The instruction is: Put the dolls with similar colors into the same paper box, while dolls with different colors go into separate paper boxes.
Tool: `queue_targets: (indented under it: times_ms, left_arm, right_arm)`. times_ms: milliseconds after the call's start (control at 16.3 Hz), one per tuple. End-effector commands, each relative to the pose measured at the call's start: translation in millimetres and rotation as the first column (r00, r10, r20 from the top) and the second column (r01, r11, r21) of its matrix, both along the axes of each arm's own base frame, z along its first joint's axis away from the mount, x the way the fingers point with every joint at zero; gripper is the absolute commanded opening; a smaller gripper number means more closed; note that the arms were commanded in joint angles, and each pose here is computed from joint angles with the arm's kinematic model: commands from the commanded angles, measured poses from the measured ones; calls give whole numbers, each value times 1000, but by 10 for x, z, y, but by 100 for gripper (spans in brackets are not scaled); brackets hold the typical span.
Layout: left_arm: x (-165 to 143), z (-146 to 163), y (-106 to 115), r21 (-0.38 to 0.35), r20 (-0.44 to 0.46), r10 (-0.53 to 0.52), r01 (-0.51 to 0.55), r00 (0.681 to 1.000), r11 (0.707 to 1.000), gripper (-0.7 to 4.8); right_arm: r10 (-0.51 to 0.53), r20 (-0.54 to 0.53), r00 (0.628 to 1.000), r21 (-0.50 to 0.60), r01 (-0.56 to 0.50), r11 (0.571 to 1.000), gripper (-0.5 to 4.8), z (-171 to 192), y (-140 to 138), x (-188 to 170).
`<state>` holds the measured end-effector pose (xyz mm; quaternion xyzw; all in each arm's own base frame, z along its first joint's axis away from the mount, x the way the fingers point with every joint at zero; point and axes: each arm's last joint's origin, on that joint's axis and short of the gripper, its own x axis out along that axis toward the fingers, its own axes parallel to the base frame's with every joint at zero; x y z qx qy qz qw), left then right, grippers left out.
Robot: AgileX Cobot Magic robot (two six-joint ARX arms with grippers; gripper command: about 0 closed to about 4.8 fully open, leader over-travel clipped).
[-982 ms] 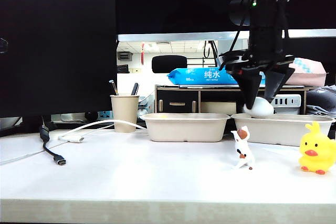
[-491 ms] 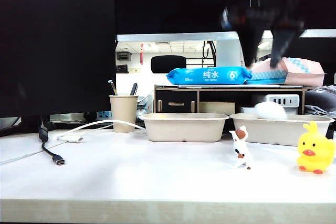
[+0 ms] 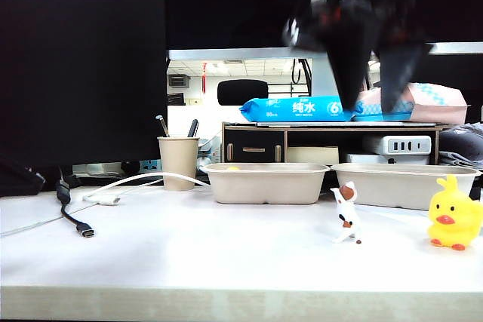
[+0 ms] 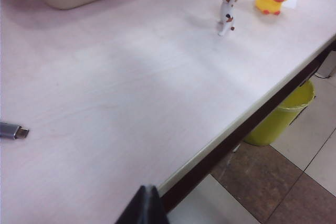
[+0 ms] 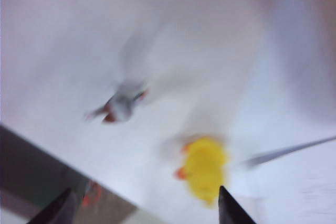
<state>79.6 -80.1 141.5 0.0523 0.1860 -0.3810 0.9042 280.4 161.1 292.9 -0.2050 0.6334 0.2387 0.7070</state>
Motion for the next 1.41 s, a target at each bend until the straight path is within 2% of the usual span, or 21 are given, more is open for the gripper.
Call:
queue_targets:
  times_ms: [61,368,430,491,552,859,1166,1411]
  left_arm:
    - [4,21,-5,-11,12,-1,1,1000,1000,-5]
    - [4,21,-5,-11,12,-1,2,1000,1000,-5]
    - [4,21,-5,-11,12,-1,1,1000,1000,-5]
    - [4,21,-5,-10,12,-1,1,1000,1000,-5]
    - [4,21,-5,-11,12,-1,1,1000,1000,-5]
    - [4,21,-5,-11,12,-1,1,1000,1000,-5]
    - [4,21,-5,-11,12,-1,1,1000,1000,-5]
    - [4,21,-5,-10,12,-1,1,1000,1000,-5]
  right_arm:
    - [31,-15,999,-6,-31,999,347,-278,147,-120]
    - [22,54,998,39,-25,999,349,-430,293,-118]
    - [19,58,998,34,-21,999,357,-443,292,-116]
    - [0,58,998,13,0,1000,399,-486,285,-116]
    - [-4,54,999,-5,4,1000,405,-526,275,-124]
    - [-25,43,999,-13,26,1000,405,-737,254,-153]
    - [-30,83,996,17,28,999,404,-819,281,-115]
    - [-28,45,999,-9,28,1000,404,-963,309,-77]
